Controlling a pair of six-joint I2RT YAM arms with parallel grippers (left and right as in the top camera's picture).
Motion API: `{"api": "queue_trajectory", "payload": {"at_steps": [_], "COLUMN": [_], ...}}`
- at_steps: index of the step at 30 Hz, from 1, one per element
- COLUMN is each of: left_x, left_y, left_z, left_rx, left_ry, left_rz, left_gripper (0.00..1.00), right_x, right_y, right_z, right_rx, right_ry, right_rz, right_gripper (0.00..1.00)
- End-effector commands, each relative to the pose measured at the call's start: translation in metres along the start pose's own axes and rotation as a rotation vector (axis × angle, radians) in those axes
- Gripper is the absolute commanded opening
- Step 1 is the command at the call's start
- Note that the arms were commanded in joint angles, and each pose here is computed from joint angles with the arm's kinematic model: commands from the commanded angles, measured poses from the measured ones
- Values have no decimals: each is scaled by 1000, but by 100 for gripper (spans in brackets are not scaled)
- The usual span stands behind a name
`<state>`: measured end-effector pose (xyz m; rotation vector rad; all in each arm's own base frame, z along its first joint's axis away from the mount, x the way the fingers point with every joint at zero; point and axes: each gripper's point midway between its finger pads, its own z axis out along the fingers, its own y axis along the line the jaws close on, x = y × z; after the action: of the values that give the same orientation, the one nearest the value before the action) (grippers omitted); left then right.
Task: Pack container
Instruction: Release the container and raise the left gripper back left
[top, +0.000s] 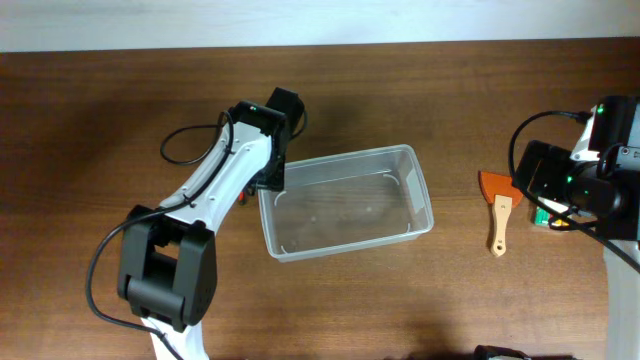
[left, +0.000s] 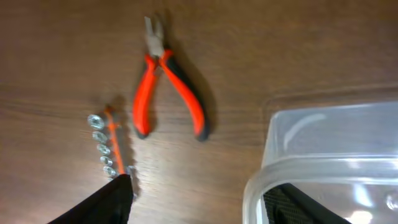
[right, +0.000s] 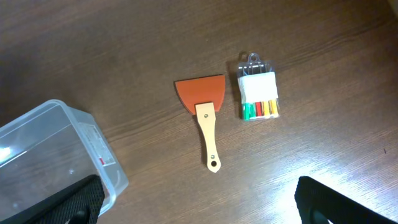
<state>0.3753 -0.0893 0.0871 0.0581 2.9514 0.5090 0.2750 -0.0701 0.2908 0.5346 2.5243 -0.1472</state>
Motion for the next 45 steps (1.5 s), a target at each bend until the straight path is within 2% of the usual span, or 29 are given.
{"api": "queue_trajectory", "payload": {"at_steps": [1,19,24,28,33,39,43,45], "left_x": [-14,-35,-46,-49,-36,-7,9,16], "left_y": [20,19,21,25,53,118,133,141], "left_z": [0,-6,-44,-87,-128,-147,-144,-136], "left_rx": [-97,-96,-59,28,149,231,327,332], "left_ry": [-49,-134,-215,-278,-315,-291,-245,-210], "left_rz": [-9,-43,-65,-69,-143,-297,-259,-256], "left_gripper": [70,73,74,75,76,79,80,80], "right_x": [-4,-4,-6,-9,9,59,73,76], "right_y": [-1,-1,-1,0,-18,-50,-36,-40], "right_z": [-6,-6,-6,-6,-17,-58,-70,-73], "right_rx": [-1,-1,-3,-4,66,140,12,27], "right_ry": [-21,-22,-28,-41,23,146,123,105], "right_rz": [13,13,14,-11,22,196,262,297], "right_gripper": [99,99,99,99,99,99,99,99]}}
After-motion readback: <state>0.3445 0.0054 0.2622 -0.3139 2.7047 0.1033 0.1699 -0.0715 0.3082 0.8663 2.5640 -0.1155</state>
